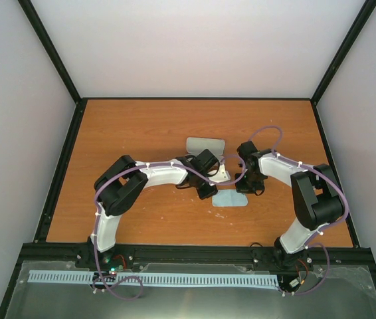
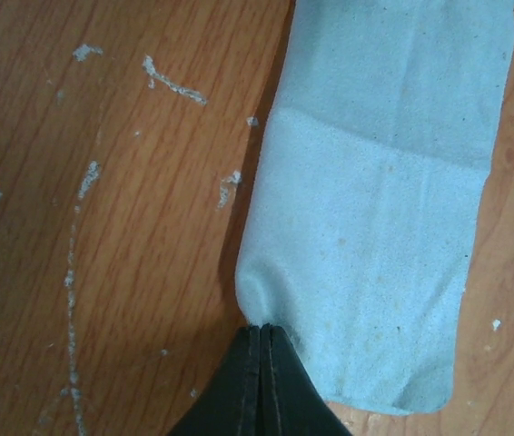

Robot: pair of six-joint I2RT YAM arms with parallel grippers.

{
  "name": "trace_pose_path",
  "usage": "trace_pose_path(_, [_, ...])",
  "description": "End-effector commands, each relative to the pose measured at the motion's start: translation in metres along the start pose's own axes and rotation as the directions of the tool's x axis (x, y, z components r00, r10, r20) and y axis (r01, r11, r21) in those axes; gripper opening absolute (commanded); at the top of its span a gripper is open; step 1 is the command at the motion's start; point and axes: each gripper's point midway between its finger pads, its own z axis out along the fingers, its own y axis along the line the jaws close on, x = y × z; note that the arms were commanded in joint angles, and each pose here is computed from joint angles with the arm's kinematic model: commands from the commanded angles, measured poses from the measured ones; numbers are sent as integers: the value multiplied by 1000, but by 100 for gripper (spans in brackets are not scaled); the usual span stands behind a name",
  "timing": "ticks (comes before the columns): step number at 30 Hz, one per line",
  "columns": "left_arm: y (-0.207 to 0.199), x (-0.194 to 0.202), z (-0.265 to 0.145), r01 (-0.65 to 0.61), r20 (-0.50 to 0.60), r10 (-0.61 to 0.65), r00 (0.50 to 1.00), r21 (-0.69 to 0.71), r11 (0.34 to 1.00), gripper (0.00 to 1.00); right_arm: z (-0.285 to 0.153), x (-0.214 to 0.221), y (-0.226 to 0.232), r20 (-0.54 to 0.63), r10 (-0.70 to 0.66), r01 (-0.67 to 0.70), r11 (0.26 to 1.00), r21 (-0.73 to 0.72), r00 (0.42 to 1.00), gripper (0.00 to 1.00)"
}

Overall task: Organize the sunglasses
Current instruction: Pick up the glasses cleaning cloth from the center of the board.

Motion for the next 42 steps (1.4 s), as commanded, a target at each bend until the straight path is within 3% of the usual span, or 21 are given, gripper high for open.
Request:
trace_pose_path(1, [0,-8,-8,-14,-2,14,1000,-19,1000,1,-2,0,2,2,3,-3,1000,-4,1000,3])
trace_pose_path(23, [41,-24,-41,-15,61,23,998,-139,990,0,-21,-33,13,70,-13,15,1000,-16,997,3])
trace_pose_path(42, [96,-24,-93,25,101,3,995,-271,962,1,-39,-95,44,143,-59,67,996,-53,988,3])
